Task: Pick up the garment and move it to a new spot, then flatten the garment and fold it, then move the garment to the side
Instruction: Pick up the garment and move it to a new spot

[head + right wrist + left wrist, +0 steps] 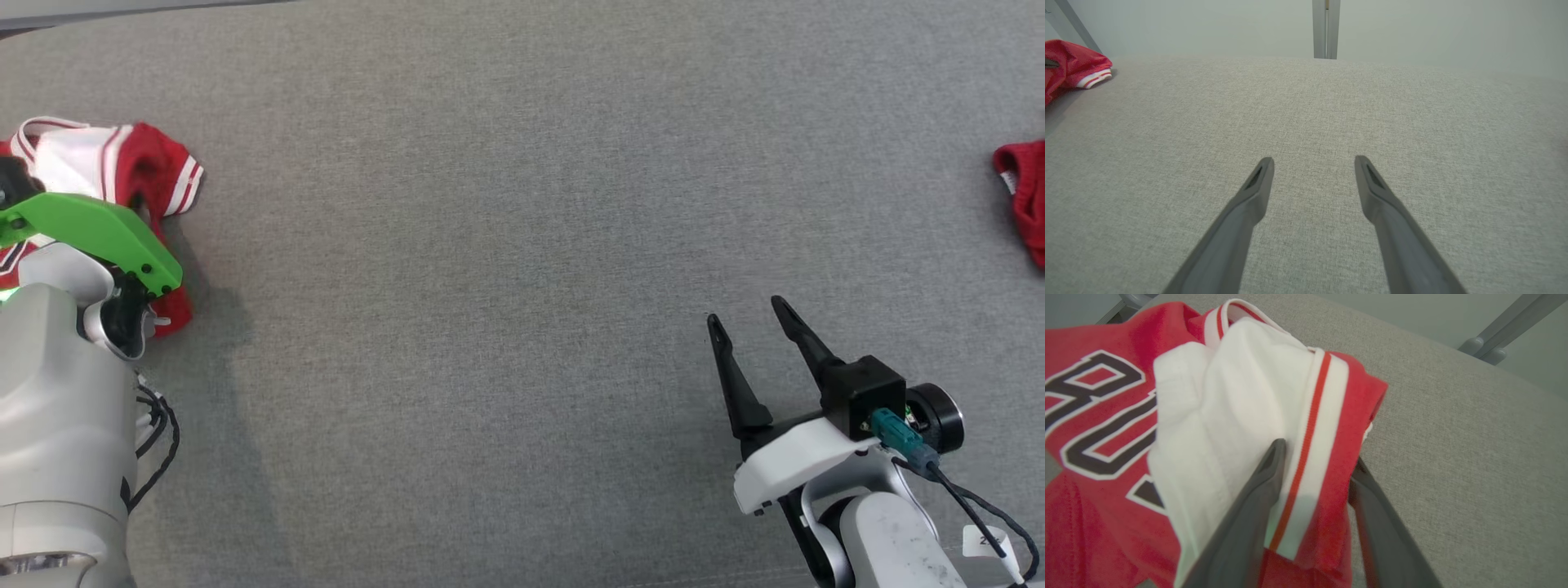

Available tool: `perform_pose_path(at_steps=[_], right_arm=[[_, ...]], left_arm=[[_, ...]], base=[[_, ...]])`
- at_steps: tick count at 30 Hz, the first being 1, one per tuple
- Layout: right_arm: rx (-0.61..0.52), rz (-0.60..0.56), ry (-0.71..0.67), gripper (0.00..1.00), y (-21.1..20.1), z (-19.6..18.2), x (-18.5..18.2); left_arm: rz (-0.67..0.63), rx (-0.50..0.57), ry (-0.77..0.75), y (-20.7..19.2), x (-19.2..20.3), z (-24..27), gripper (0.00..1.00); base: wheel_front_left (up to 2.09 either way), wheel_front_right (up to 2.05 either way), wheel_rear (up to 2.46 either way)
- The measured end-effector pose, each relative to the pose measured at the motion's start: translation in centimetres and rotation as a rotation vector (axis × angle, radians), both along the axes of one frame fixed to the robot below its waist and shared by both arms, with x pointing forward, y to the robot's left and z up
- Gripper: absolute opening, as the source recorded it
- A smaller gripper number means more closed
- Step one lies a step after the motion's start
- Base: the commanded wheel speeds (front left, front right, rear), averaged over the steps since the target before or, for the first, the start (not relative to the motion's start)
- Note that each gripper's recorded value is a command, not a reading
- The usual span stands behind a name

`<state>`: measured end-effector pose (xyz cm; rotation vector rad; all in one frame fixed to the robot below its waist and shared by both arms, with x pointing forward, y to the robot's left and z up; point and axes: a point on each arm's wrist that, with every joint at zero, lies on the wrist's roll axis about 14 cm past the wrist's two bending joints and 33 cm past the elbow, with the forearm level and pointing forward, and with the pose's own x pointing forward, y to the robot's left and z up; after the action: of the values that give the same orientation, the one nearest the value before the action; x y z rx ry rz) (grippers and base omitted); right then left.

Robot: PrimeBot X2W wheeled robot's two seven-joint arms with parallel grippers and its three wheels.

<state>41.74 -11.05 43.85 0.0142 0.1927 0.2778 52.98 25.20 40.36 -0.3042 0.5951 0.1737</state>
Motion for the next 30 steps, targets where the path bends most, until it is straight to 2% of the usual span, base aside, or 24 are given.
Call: perform_pose_path(at_steps=[6,15,18,23,27,30], right_arm=[[0.018,-0.022,-0.023,1.00,-0.6,0.9,-0.8],[0.059,-0.035,-0.110,1.00,-0.7,4.4,-3.0],[0.061,-0.061,-0.141,1.00,-1.6,5.5,-3.9],[0.065,-0.108,-0.176,1.00,-3.1,6.8,-5.3],[0.063,-0.167,-0.188,1.00,-5.0,7.2,-6.4],[0.057,-0.220,-0.185,1.00,-6.7,7.1,-7.3]], left_arm=[[-0.063,0.068,-0.149,-0.5,2.0,5.0,0.00],[-0.199,0.152,-0.573,-4.8,4.1,22.3,0.00],[-0.281,0.149,-0.710,-8.5,3.5,28.2,0.00],[-0.416,0.126,-0.852,-14.9,2.2,33.8,0.00],[-0.552,0.100,-0.891,-21.2,1.0,34.7,0.00],[-0.659,0.072,-0.855,-25.8,0.2,32.2,0.00]], base=[[0.00,0.00,0.00],[0.00,0.00,0.00],[0.00,0.00,0.00],[0.00,0.00,0.00],[0.00,0.00,0.00],[0.00,0.00,0.00]])
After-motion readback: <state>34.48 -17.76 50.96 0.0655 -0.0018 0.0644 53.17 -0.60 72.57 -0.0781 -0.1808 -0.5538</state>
